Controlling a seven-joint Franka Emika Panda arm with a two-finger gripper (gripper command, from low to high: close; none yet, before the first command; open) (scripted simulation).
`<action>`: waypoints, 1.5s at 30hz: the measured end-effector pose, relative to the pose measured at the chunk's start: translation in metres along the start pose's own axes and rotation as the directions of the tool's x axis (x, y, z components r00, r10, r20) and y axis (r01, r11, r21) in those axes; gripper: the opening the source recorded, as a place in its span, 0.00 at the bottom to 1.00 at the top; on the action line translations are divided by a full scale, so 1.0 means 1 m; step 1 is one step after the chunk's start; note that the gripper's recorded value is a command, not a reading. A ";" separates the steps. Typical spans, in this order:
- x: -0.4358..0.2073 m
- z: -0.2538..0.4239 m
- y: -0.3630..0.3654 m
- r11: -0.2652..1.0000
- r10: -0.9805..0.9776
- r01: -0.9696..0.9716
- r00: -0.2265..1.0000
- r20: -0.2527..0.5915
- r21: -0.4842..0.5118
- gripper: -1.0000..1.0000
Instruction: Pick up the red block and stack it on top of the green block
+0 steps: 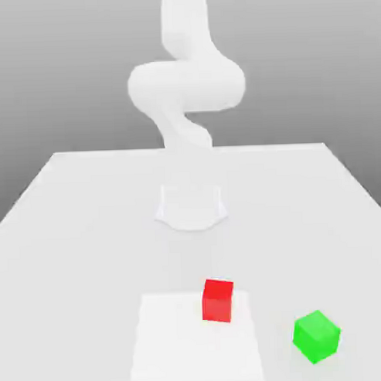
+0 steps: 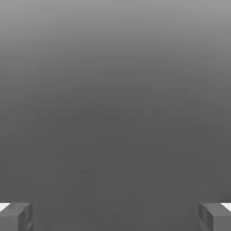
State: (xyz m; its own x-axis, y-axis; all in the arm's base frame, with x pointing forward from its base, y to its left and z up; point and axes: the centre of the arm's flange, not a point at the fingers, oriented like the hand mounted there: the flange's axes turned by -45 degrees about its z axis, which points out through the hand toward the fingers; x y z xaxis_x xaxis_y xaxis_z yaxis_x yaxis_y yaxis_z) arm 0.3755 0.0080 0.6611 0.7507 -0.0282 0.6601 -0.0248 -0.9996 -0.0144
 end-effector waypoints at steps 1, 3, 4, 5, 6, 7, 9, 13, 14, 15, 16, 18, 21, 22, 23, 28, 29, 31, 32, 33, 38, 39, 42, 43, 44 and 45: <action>-0.007 0.027 -0.003 1.000 0.007 -0.007 0.999 0.038 -0.004 0.50; -0.026 0.076 -0.009 1.000 0.022 -0.020 0.993 0.113 -0.012 0.50; -0.037 0.100 -0.011 0.999 0.029 -0.027 0.988 0.149 -0.016 0.50; -0.049 0.122 -0.013 0.999 0.037 -0.034 0.982 0.185 -0.021 0.50; -0.062 0.144 -0.015 0.999 0.045 -0.041 0.974 0.221 -0.026 0.50; -0.077 0.164 -0.017 0.998 0.054 -0.047 0.965 0.257 -0.032 0.50; -0.109 0.203 -0.020 0.997 0.072 -0.061 0.942 0.327 -0.043 0.50; -0.188 0.268 -0.023 0.993 0.112 -0.088 0.876 0.468 -0.072 0.50; -0.211 0.282 -0.024 0.992 0.123 -0.095 0.855 0.504 -0.081 0.50; -0.236 0.294 -0.025 0.991 0.134 -0.101 0.831 0.541 -0.090 0.50; -0.262 0.305 -0.026 0.989 0.146 -0.108 0.803 0.577 -0.100 0.50; -0.306 0.324 -0.027 0.986 0.164 -0.117 0.759 0.630 -0.116 0.50; -0.332 0.346 -0.027 0.985 0.173 -0.122 0.744 0.646 -0.122 0.50; -0.339 0.352 -0.027 0.985 0.172 -0.122 0.743 0.647 -0.122 0.50; -0.345 0.359 -0.027 0.985 0.172 -0.121 0.742 0.647 -0.122 0.50; -0.357 0.370 -0.026 0.985 0.171 -0.120 0.742 0.648 -0.123 0.00; -0.357 0.370 -0.026 0.985 0.171 -0.120 0.742 0.648 -0.123 0.00; -0.360 0.373 -0.026 0.985 0.170 -0.119 0.743 0.648 -0.123 0.00; -0.358 0.371 -0.026 0.985 0.171 -0.120 0.742 0.648 -0.123 0.00; -0.354 0.367 -0.027 0.985 0.171 -0.120 0.742 0.648 -0.123 0.00; -0.326 0.336 -0.028 0.985 0.170 -0.119 0.743 0.648 -0.122 0.00; -0.322 0.329 -0.027 0.985 0.170 -0.118 0.743 0.648 -0.123 0.00; -0.299 0.331 -0.063 1.000 0.021 -0.007 0.751 0.660 -0.023 0.00; -0.291 0.333 -0.077 0.999 -0.038 0.036 0.750 0.661 0.016 0.00; -0.283 0.336 -0.092 0.995 -0.097 0.080 0.746 0.659 0.056 0.00; -0.275 0.338 -0.107 0.988 -0.156 0.124 0.740 0.655 0.095 0.00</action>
State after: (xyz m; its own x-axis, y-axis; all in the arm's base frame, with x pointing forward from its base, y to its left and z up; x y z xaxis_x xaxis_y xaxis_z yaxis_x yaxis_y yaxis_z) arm 0.3944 0.1204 0.2274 0.9914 0.1312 -0.0010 0.1312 -0.9913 -0.0034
